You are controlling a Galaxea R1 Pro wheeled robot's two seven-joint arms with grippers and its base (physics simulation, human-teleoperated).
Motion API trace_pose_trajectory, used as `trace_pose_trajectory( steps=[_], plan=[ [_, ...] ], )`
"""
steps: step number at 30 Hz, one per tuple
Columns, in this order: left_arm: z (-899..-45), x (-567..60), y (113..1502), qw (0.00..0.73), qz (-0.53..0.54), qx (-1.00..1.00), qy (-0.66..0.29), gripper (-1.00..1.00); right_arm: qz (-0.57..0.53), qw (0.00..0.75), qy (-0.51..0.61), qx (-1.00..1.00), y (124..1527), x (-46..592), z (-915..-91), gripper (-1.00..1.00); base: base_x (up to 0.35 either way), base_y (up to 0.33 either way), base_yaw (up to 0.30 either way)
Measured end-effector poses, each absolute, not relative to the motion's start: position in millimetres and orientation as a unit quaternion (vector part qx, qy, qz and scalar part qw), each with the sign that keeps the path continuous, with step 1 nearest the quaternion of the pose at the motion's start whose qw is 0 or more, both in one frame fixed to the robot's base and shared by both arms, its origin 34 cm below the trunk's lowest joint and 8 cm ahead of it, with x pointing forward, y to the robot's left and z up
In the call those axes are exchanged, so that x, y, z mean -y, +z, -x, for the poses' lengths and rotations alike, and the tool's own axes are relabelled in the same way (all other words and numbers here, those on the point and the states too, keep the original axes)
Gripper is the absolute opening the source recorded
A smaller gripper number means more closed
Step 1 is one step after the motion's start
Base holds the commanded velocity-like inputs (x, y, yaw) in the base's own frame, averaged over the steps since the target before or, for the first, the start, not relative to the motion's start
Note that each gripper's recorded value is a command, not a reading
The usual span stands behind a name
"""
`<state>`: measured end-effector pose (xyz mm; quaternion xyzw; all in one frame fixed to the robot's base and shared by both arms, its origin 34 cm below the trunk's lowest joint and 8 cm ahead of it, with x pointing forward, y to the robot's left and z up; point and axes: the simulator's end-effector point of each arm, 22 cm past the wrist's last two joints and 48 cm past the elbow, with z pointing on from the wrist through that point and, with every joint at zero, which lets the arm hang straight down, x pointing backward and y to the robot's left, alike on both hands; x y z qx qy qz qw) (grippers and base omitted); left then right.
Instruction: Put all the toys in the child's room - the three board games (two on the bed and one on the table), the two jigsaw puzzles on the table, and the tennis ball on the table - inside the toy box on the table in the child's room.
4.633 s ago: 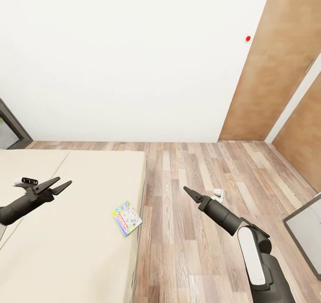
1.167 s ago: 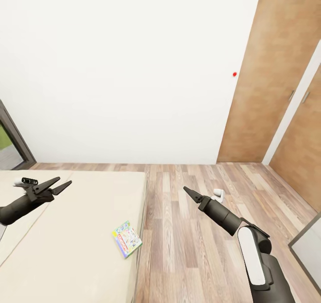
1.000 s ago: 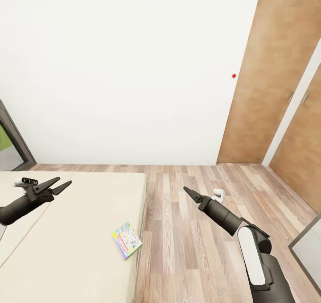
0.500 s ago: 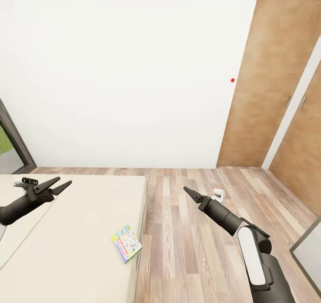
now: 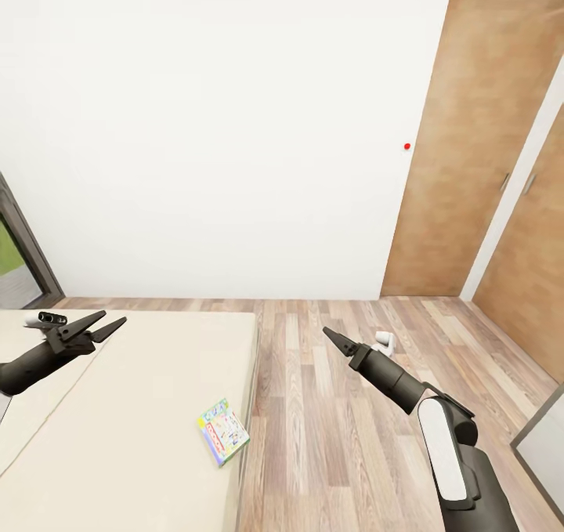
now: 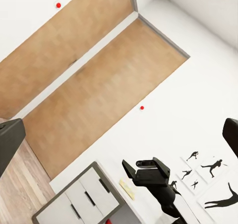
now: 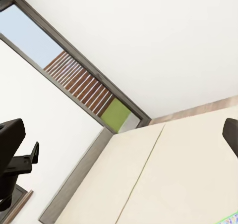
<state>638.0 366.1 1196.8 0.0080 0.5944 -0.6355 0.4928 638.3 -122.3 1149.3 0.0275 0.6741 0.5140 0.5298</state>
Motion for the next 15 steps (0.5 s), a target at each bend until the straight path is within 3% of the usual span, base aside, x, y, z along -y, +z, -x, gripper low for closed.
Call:
trace_pose_trajectory(
  steps=[15],
  plan=[
    [-637.9, -366.3, 1197.1, 0.493, -0.008, -0.594, -0.635, 1.0, -0.03, 0.531, 0.515, -0.672, 1150.2, 124.2, -638.5, 1.0, 0.0, 0.0, 0.0]
  ],
)
